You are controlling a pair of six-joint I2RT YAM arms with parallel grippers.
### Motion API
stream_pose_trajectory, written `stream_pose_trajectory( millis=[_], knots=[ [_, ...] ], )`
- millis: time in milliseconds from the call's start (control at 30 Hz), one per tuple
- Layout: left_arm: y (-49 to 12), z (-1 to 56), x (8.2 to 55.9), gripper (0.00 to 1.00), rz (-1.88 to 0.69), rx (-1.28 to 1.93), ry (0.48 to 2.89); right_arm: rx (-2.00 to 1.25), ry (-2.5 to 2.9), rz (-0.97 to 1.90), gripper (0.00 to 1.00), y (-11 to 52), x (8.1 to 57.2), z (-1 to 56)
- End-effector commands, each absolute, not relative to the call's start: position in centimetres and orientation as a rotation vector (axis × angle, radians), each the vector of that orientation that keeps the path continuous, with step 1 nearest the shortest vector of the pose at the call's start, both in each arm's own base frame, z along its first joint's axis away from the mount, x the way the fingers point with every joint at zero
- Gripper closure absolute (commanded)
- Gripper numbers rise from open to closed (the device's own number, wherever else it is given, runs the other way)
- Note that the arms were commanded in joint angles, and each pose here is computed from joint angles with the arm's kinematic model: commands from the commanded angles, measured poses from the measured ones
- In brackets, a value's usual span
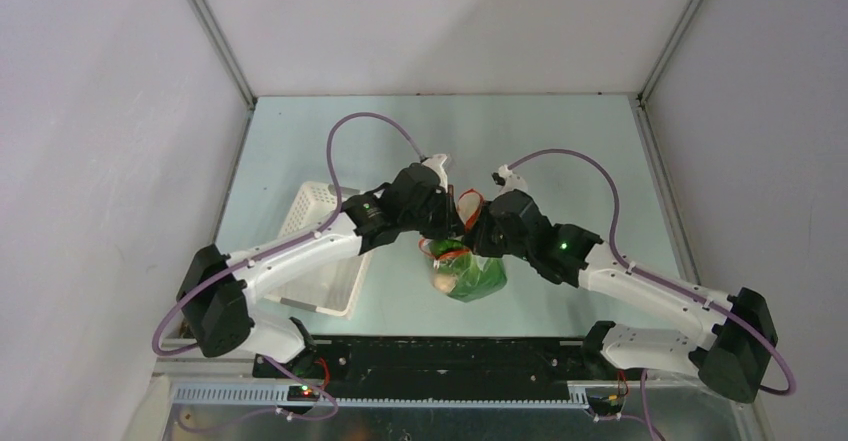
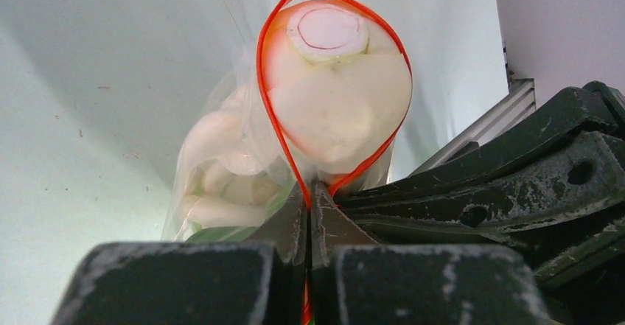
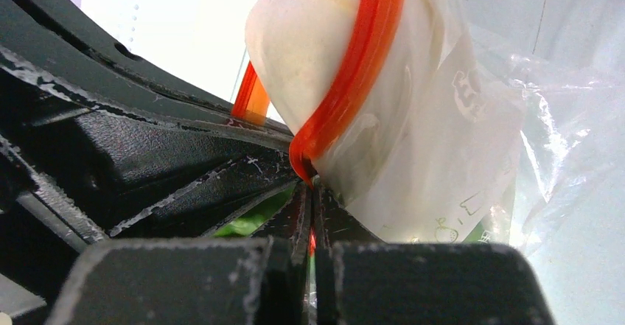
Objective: Place the food in the zip-top bag and seal the zipper
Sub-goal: Adjust the zipper food storage bag at the center of the board.
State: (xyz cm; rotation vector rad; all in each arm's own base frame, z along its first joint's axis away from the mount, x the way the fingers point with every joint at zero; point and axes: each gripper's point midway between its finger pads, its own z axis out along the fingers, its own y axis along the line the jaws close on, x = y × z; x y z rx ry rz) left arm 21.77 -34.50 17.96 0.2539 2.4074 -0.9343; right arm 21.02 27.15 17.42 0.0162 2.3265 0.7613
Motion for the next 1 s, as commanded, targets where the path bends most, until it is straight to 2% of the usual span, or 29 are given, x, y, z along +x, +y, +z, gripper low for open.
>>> stream_pose_trajectory(
  millis=[0, 100, 300, 467, 567, 633, 700, 733, 767, 800, 900, 933, 967],
  knots=[
    [-37.8, 20.3, 18.9, 1.00, -1.124, 0.340, 2.395, 0.063, 2.351, 0.653, 1.00, 25.6, 21.8, 15.0],
    [-37.9, 22.2, 19.0, 1.00, -1.150, 0.364, 2.343, 0.033, 2.277, 0.771, 1.00, 26.2, 21.6, 18.1],
    [-36.6, 27.8, 19.9, 1.00, -1.125, 0.387, 2.176, -0.073, 2.009, 1.166, 1.00, 27.3, 18.5, 28.5],
    [-34.7, 29.2, 21.1, 1.00, -1.005, 0.356, 2.139, -0.071, 1.923, 1.293, 1.00, 26.9, 16.9, 31.5],
    [-34.8, 29.6, 20.8, 1.00, -1.016, 0.393, 2.124, -0.049, 1.910, 1.357, 1.00, 27.2, 16.4, 31.9],
    [-34.9, 29.7, 20.6, 0.93, -1.027, 0.415, 2.115, -0.021, 1.900, 1.375, 1.00, 27.3, 16.5, 31.8],
    [-34.8, 29.6, 20.8, 0.81, -1.017, 0.419, 2.111, 0.015, 1.883, 1.369, 1.00, 27.2, 17.0, 32.0],
    [-34.7, 29.4, 20.9, 0.72, -1.007, 0.418, 2.111, 0.048, 1.878, 1.351, 1.00, 26.9, 17.4, 32.0],
    [-34.5, 29.4, 21.1, 0.68, -1.002, 0.414, 2.108, 0.061, 1.883, 1.339, 1.00, 26.7, 17.5, 31.8],
    [-34.4, 29.1, 21.2, 0.59, -0.996, 0.411, 2.113, 0.092, 1.875, 1.314, 1.00, 26.3, 18.0, 31.7],
    [-33.3, 28.9, 21.6, 0.43, -0.979, 0.381, 2.112, 0.143, 1.890, 1.277, 1.00, 25.7, 18.4, 30.9],
    [-32.7, 28.7, 22.0, 0.33, -0.960, 0.360, 2.114, 0.165, 1.889, 1.272, 1.00, 25.5, 18.6, 30.8],
    [-32.2, 29.1, 21.9, 0.28, -0.960, 0.348, 2.099, 0.174, 1.900, 1.266, 1.00, 25.5, 18.6, 30.3]
  ],
)
